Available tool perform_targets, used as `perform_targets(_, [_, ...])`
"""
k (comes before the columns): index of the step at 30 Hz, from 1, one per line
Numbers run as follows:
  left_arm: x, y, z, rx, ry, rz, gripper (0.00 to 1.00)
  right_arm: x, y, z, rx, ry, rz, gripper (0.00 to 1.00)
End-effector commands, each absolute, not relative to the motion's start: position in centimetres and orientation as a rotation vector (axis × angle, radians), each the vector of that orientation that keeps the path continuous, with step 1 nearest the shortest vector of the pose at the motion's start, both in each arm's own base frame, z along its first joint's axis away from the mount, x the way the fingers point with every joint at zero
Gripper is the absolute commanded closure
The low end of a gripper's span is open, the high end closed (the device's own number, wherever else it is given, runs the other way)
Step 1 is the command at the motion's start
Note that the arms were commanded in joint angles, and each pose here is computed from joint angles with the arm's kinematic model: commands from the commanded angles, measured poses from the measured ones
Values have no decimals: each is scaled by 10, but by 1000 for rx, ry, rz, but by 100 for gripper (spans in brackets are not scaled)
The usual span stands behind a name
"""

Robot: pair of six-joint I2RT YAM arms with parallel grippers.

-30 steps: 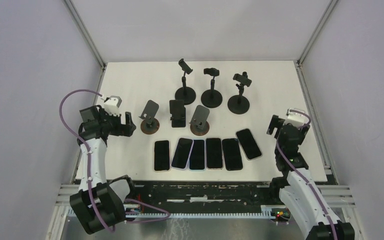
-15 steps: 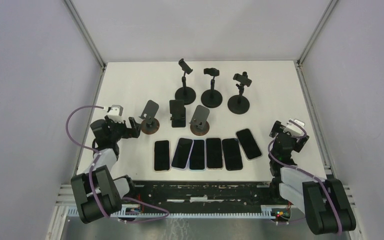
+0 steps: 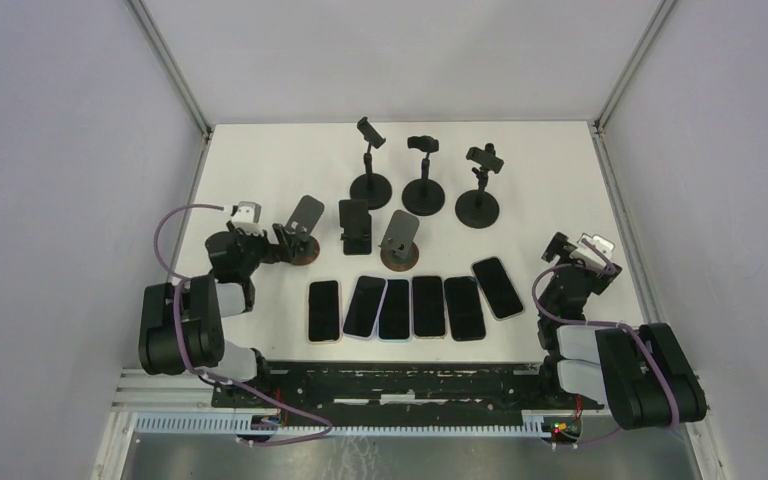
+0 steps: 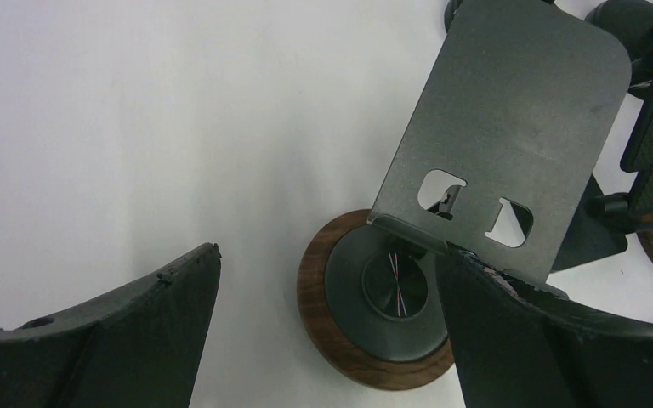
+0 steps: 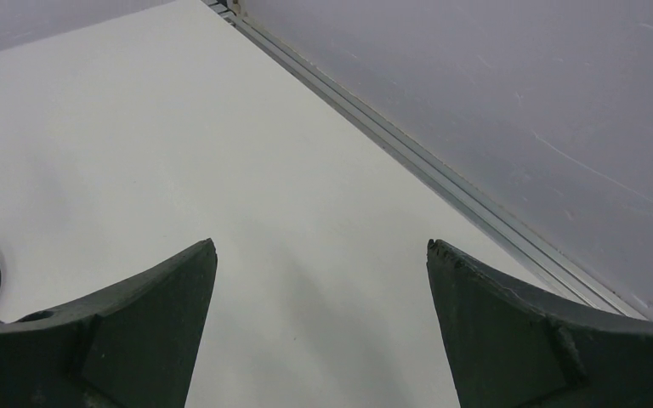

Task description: Remove the phone from the phone stand

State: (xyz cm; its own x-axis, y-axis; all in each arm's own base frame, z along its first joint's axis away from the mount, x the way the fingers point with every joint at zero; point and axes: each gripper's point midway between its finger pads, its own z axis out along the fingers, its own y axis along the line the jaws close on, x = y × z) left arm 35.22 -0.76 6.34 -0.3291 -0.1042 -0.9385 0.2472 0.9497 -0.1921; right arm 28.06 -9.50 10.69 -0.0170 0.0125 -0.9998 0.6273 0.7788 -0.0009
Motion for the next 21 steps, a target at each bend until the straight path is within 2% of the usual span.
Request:
perform_targets(1, [378,-6,102,107,1689,-241,0,255,-94,83,466,1573,-540,2])
perform_targets(6, [364,-21,100,165,1593,-134,0,266,-65,94,222,1561,-460,2])
perform_targets(9, [365,-19,91,152,1643,-115,0,275,-40,97,37,1557,-416,2])
perform_targets(11, [373,-16,91,117,1651,-113,0,267,-44,111,51,1495,-456,2])
perform_targets(13, [375,-14,88,107,1674,-107,0,276,-42,90,45,1593,-455,2])
perform_targets(21, [375,-15,90,109,1666,-111,0,286,-48,85,79,1619,-414,2])
